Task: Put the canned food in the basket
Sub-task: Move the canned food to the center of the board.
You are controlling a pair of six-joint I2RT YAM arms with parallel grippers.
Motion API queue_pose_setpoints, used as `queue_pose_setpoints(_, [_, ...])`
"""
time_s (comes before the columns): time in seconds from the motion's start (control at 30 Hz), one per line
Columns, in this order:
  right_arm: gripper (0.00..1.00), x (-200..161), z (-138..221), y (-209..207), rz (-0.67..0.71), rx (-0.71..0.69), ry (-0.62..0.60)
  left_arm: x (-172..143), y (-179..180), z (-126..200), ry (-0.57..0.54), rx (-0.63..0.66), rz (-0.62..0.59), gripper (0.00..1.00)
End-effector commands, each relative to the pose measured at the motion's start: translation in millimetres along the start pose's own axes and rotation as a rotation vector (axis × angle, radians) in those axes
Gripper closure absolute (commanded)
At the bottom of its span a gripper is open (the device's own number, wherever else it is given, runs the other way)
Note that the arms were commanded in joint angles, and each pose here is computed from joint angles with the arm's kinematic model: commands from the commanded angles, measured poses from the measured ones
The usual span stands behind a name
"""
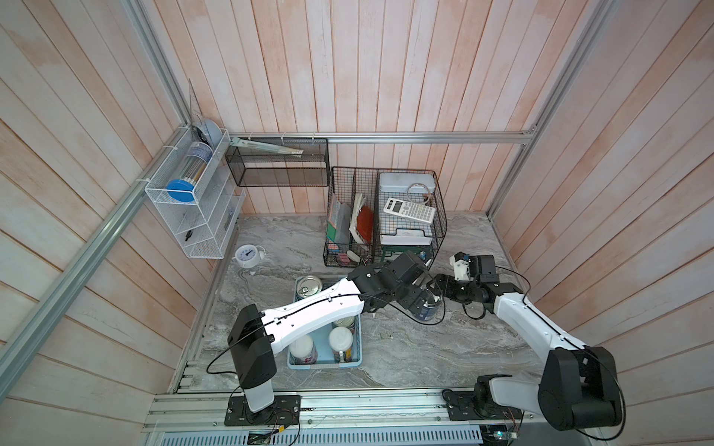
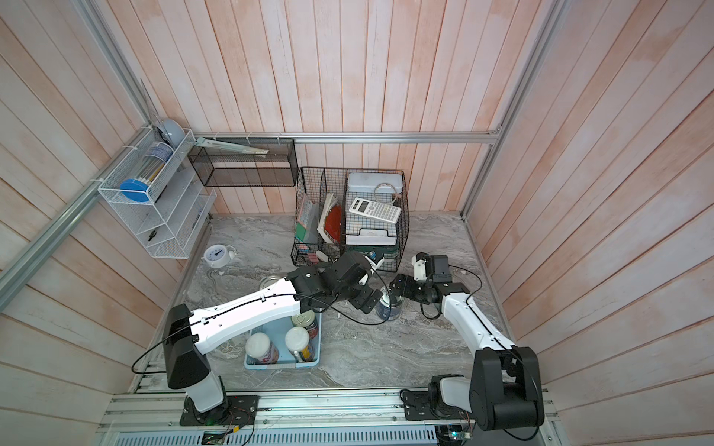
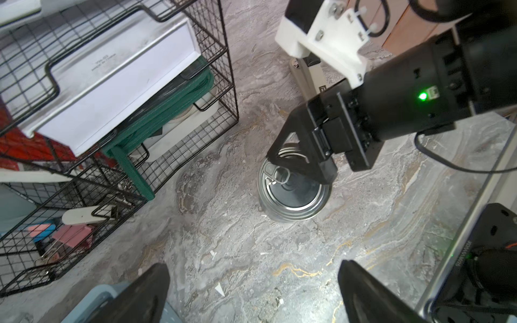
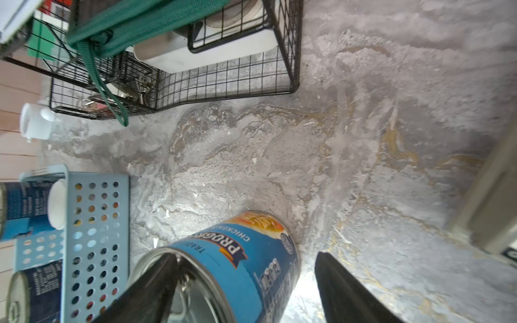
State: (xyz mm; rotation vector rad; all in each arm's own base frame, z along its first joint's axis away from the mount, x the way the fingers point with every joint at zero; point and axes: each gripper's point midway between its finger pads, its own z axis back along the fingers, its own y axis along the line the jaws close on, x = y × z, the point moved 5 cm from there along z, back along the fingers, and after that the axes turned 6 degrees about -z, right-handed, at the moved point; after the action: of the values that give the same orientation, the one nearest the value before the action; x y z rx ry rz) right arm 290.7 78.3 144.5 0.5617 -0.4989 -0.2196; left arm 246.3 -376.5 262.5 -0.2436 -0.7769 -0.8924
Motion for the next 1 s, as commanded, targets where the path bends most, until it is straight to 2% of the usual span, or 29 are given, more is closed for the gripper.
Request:
queue_pose_setpoints(0.0, [0.18, -14, -9, 13, -0.046, 0.143, 0.064, -1, 15, 8, -0.033, 0.018, 0.049, 0.0])
queue_pose_setpoints(0.1, [0.18, -20, -16, 27, -0.043, 0.214, 0.085, -10, 22, 11, -0.025, 0.03, 0.057, 0.0])
queue_pose_setpoints(0.3, [0.18, -39, -34, 45, -0.035, 0.262, 0.159, -26, 30, 9, 0.01, 0.055, 0.063, 0.0])
queue_pose_setpoints(0.37, [0.18, -45, -40, 53, -0.031, 0.281, 0.173, -30, 32, 10, 0.014, 0.057, 0.099, 0.0])
queue_pose_setpoints(0.7, [0.17, -47, -56, 94, 0.022, 0.361, 0.228, -46, 30, 16, 0.037, 0.039, 0.12, 0.0])
queue_pose_setpoints(0.83, [0.15, -27, -44, 86, 0.049, 0.331, 0.223, -55, 24, 13, 0.076, -0.002, 0.112, 0.0])
queue_pose_setpoints(0.97, [0.11, 4, -8, 69, 0.033, 0.344, 0.11, -62, 18, 4, 0.137, -0.036, 0.1, 0.0])
